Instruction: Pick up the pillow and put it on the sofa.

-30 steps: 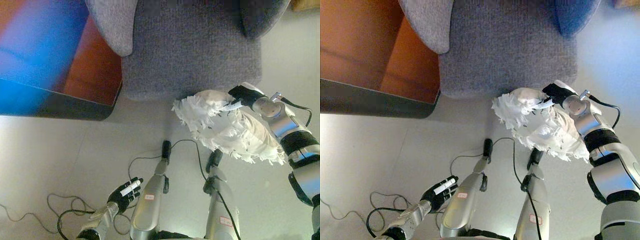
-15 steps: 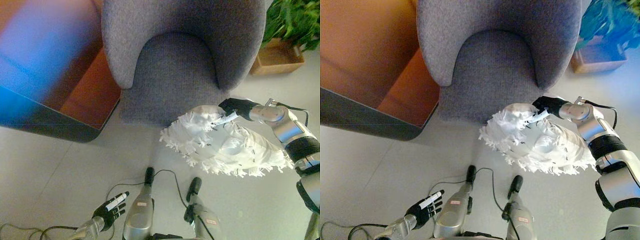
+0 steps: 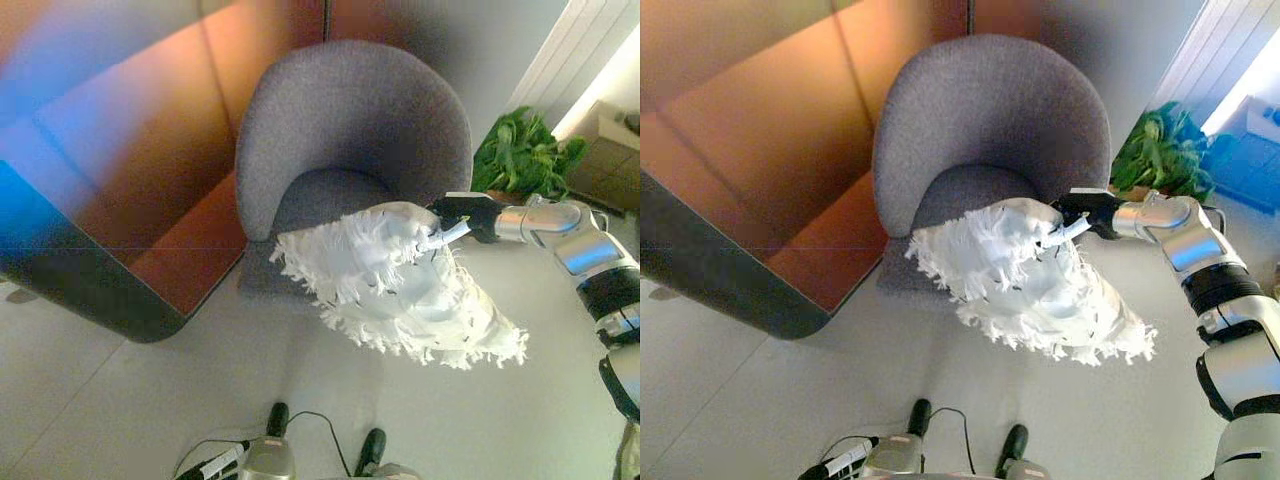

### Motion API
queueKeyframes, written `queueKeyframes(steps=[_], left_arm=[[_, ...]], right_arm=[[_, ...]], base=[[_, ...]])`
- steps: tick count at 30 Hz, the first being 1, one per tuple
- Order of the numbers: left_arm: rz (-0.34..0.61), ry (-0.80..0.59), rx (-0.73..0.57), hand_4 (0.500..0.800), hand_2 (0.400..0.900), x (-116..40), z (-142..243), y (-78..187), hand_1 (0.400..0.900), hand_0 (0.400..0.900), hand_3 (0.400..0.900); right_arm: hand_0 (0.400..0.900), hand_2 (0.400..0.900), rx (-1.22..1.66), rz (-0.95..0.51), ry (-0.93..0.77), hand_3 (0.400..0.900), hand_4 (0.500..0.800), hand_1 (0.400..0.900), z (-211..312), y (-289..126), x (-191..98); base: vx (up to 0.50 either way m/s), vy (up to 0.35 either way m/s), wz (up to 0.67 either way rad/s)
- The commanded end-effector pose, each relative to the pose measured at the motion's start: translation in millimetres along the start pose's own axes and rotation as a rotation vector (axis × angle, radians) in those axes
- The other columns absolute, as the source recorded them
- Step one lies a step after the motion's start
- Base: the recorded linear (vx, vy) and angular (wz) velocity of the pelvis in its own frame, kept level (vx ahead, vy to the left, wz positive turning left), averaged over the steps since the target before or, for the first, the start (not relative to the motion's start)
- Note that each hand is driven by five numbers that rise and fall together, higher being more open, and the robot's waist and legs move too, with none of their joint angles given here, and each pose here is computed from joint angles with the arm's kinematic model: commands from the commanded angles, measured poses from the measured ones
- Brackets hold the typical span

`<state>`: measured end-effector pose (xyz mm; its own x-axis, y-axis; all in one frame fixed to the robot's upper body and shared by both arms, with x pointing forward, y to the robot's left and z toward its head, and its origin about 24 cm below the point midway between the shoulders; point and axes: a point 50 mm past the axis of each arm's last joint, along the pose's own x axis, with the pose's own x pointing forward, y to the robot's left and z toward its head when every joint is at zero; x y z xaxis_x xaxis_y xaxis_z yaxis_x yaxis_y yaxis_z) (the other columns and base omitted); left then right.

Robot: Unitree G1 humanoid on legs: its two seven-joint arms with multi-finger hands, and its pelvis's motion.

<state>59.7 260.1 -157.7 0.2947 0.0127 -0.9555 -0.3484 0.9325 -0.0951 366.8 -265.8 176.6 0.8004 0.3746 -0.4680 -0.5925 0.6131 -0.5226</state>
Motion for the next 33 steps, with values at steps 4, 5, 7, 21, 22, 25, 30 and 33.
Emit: queueKeyframes(steps=[4,5,7,21,22,25,30,33], left_arm=[[0.104,0.148,0.085,0.8,0.9,-12.9,-32.7,31.6,0.9,0.9,0.9],[0.106,0.151,0.083,0.8,0.9,-13.1,-33.4,31.9,0.9,0.9,0.9],[0.114,0.157,0.08,0.8,0.9,-14.0,-36.5,33.3,0.9,0.9,0.9],[0.114,0.094,0.068,0.8,0.9,-16.1,-21.1,41.2,0.9,0.9,0.9],[0.108,0.082,0.069,0.8,0.9,-15.9,-18.6,40.9,0.9,0.9,0.9],[0.094,0.066,0.067,0.8,0.9,-14.9,-15.8,38.3,0.9,0.9,0.9],[0.074,0.048,0.056,0.8,0.9,-12.3,-12.7,32.1,0.9,0.9,0.9],[0.063,0.04,0.05,0.8,0.9,-11.7,-10.5,30.3,0.9,0.9,0.9]], right_arm=[[0.4,0.4,0.031,-0.209,-0.215,0.4,0.5,0.4,80.2,-62.6,-33.7],[0.4,0.4,0.041,-0.22,-0.21,0.4,0.5,0.4,79.9,-64.4,-34.3],[0.4,0.4,0.087,-0.266,-0.202,0.4,0.5,0.4,79.3,-71.3,-36.8],[0.4,0.4,0.26,-0.596,-0.197,0.4,0.5,0.4,82.8,-106.9,-67.0],[0.4,0.4,0.26,-0.616,-0.196,0.4,0.5,0.4,83.4,-109.3,-70.3],[0.4,0.4,0.239,-0.642,-0.187,0.4,0.5,0.4,85.2,-114.5,-79.0],[0.4,0.4,0.222,-0.714,-0.138,0.4,0.5,0.4,84.2,-123.2,-91.5],[0.4,0.4,0.218,-0.75,-0.123,0.4,0.5,0.4,85.4,-126.7,-97.5]], base=[[0.059,0.035,0.11],[0.07,0.043,0.11],[0.084,0.045,0.14],[-0.008,-0.012,0.13],[-0.093,-0.035,0.03],[-0.061,-0.013,0.01],[-0.007,0.001,0.0],[-0.018,0.011,0.02]])
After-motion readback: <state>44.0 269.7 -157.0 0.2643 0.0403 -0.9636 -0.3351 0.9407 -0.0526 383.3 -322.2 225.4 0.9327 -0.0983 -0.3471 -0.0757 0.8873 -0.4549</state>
